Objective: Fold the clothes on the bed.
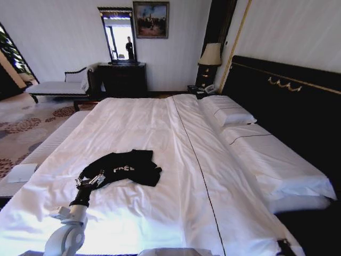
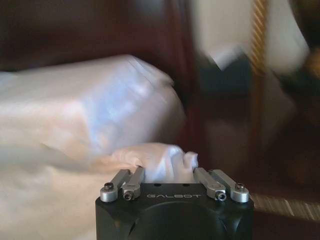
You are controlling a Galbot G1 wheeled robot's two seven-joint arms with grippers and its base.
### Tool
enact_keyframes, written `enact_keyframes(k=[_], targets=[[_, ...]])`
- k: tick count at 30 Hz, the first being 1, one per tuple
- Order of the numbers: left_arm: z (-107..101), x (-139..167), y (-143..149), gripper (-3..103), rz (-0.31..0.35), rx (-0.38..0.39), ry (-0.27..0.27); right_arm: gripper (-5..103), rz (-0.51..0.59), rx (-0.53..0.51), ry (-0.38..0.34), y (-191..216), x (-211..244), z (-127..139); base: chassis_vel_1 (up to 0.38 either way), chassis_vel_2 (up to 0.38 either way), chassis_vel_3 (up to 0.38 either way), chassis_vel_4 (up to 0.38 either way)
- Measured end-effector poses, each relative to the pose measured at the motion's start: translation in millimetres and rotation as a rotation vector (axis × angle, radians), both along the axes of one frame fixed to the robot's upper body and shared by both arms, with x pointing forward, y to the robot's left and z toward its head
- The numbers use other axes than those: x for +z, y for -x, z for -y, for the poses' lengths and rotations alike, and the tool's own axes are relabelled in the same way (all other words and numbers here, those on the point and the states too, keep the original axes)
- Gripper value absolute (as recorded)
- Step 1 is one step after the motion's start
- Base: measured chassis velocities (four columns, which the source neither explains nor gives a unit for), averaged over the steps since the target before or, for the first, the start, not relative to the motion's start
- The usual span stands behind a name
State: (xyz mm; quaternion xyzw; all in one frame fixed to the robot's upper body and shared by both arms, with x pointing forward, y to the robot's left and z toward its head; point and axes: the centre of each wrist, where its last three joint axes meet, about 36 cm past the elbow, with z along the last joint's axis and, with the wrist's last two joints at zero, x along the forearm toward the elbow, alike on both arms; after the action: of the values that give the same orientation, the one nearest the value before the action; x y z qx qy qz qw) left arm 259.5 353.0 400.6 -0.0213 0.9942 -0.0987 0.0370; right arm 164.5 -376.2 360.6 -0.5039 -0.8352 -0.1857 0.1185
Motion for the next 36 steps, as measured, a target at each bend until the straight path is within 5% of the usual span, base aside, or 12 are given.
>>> enact_keyframes(k=[4, 8, 11, 15, 19, 26, 33, 36], targets=[[2.2, 3.6, 4.6, 100, -0.008, -0.001, -0.013, 48, -0.063, 0.114, 0.259, -1.2, 28.2, 11.7, 0.0, 0.0, 0.0, 0.0], [3.8, 8.7, 5.9, 100, -0.005, 0.003, -0.014, 65, -0.215, 0.141, 0.353, 10.2, 40.6, 22.9, 0.0, 0.0, 0.0, 0.0], [5.2, 10.3, 6.3, 100, -0.002, 0.012, -0.007, 71, -0.278, 0.096, 0.268, 15.9, 43.8, 18.8, 0.0, 0.0, 0.0, 0.0], [11.1, 6.9, 7.4, 100, 0.0, 0.032, 0.015, 91, -0.301, -0.019, 0.015, 22.3, 49.4, -1.7, 0.0, 0.0, 0.0, 0.0], [14.8, 2.4, 8.4, 100, 0.002, 0.046, 0.034, 99, -0.276, -0.023, -0.019, 23.6, 63.3, -8.1, 0.0, 0.0, 0.0, 0.0], [29.1, 9.4, 20.2, 100, -0.017, 0.046, 0.075, 100, -0.026, 0.173, 0.056, -14.1, 96.5, -7.9, 0.0, 0.0, 0.0, 0.0], [43.3, 35.3, 43.7, 100, -0.033, 0.026, 0.15, 100, 0.411, 0.583, 0.041, -56.9, 82.2, -18.8, 0.0, 0.0, 0.0, 0.0], [45.1, 37.5, 48.5, 100, -0.048, 0.026, 0.093, 100, 0.472, 0.731, 0.086, -69.2, 77.2, -20.2, 0.0, 0.0, 0.0, 0.0]])
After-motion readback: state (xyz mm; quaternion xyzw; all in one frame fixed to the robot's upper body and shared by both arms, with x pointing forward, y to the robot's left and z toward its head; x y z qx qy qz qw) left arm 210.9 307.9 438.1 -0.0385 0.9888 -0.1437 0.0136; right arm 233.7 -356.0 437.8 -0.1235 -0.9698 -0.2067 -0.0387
